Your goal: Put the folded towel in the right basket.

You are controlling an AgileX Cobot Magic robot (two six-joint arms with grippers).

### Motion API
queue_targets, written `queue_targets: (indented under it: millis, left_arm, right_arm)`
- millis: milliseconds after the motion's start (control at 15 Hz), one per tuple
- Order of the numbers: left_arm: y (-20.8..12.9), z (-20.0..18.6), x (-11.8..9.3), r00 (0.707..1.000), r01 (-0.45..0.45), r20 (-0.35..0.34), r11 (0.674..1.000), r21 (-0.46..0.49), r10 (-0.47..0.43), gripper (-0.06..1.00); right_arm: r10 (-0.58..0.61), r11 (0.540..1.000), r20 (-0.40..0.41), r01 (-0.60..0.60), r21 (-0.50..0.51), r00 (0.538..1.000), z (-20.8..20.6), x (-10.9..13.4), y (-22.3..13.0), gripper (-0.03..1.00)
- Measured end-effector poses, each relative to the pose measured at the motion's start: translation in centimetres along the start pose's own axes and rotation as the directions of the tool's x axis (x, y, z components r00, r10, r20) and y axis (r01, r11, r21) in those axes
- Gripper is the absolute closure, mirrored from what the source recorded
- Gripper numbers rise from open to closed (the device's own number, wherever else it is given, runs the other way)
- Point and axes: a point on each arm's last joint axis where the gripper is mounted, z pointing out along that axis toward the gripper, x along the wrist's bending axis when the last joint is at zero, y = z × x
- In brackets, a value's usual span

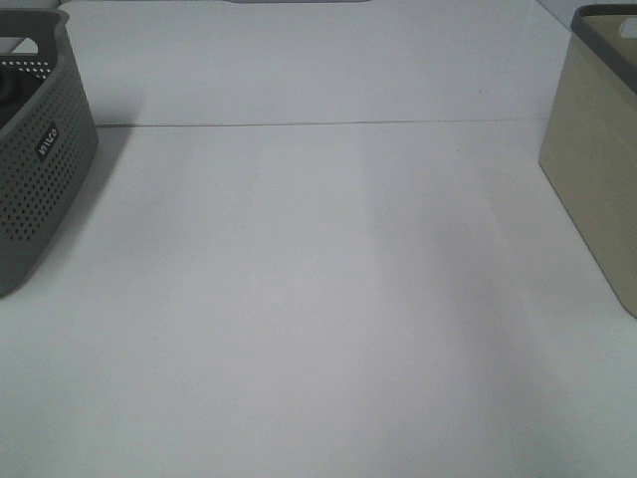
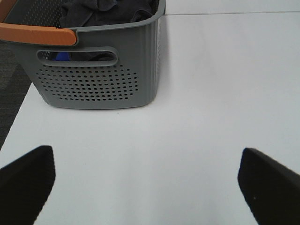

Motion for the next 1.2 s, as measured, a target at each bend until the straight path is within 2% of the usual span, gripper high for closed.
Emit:
queue_targets:
  millis: [67, 200, 267, 400, 467, 600, 733, 867, 933, 1000, 1200]
  left_arm:
    - [0.0, 0.0, 0.0, 1.000, 0.000, 0.000, 1.000, 0.000, 0.000, -0.05]
    - [0.0, 0.0, 0.0, 1.000, 0.000, 0.000, 1.000, 0.000, 0.000, -0.05]
    - [0.0, 0.0, 0.0, 1.000, 0.000, 0.000, 1.000, 0.000, 0.000, -0.05]
    - [0.0, 0.0, 0.0, 1.000, 0.000, 0.000, 1.000, 0.000, 0.000, -0.05]
    - [0.0, 0.0, 0.0, 1.000, 0.000, 0.000, 1.000, 0.000, 0.000, -0.05]
    - [0.0, 0.0, 0.0, 1.000, 0.000, 0.000, 1.000, 0.000, 0.000, -0.05]
    - [0.0, 0.0, 0.0, 1.000, 0.000, 0.000, 1.000, 0.000, 0.000, -0.05]
    - [0.0, 0.0, 0.0, 1.000, 0.000, 0.000, 1.000, 0.000, 0.000, -0.05]
    - [0.0, 0.0, 0.0, 1.000, 0.000, 0.000, 1.000, 0.000, 0.000, -0.05]
    - [0.0, 0.0, 0.0, 1.000, 0.000, 0.000, 1.000, 0.000, 0.000, -0.05]
    - [0.0, 0.0, 0.0, 1.000, 0.000, 0.000, 1.000, 0.000, 0.000, -0.05]
  right_arm:
    - [0.007, 0.991, -0.079, -0.017, -0.133, 0.997, -4.1, 0.9, 1.5, 0.01]
    - [-0.041, 0.972, -0.162, 0.002, -0.234, 0.986, -7.9, 3.6, 1.8, 0.01]
    - [-0.094, 0.967, -0.199, 0.042, -0.253, 0.975, -9.0, 6.0, 1.5, 0.01]
    - [-0.179, 0.957, -0.211, 0.121, -0.264, 0.961, -9.8, 10.0, 0.7, 0.01]
    - [-0.188, 0.955, -0.208, 0.130, -0.265, 0.960, -10.0, 11.2, 0.4, 0.01]
    - [-0.181, 0.955, -0.220, 0.118, -0.273, 0.959, -11.3, 11.7, -0.2, 0.01]
    - [-0.189, 0.952, -0.231, 0.121, -0.280, 0.954, -14.2, 11.4, -2.4, 0.01]
    - [-0.198, 0.960, -0.232, 0.141, -0.241, 0.952, -16.3, 10.3, -6.4, 0.01]
    - [-0.194, 0.967, -0.227, 0.147, -0.208, 0.955, -18.1, 8.4, -11.3, 0.01]
    - [-0.191, 0.968, -0.226, 0.145, -0.207, 0.955, -18.7, 7.2, -14.6, 0.01]
    - [-0.193, 0.951, -0.234, 0.122, -0.285, 0.953, -19.4, 3.6, -26.0, 0.01]
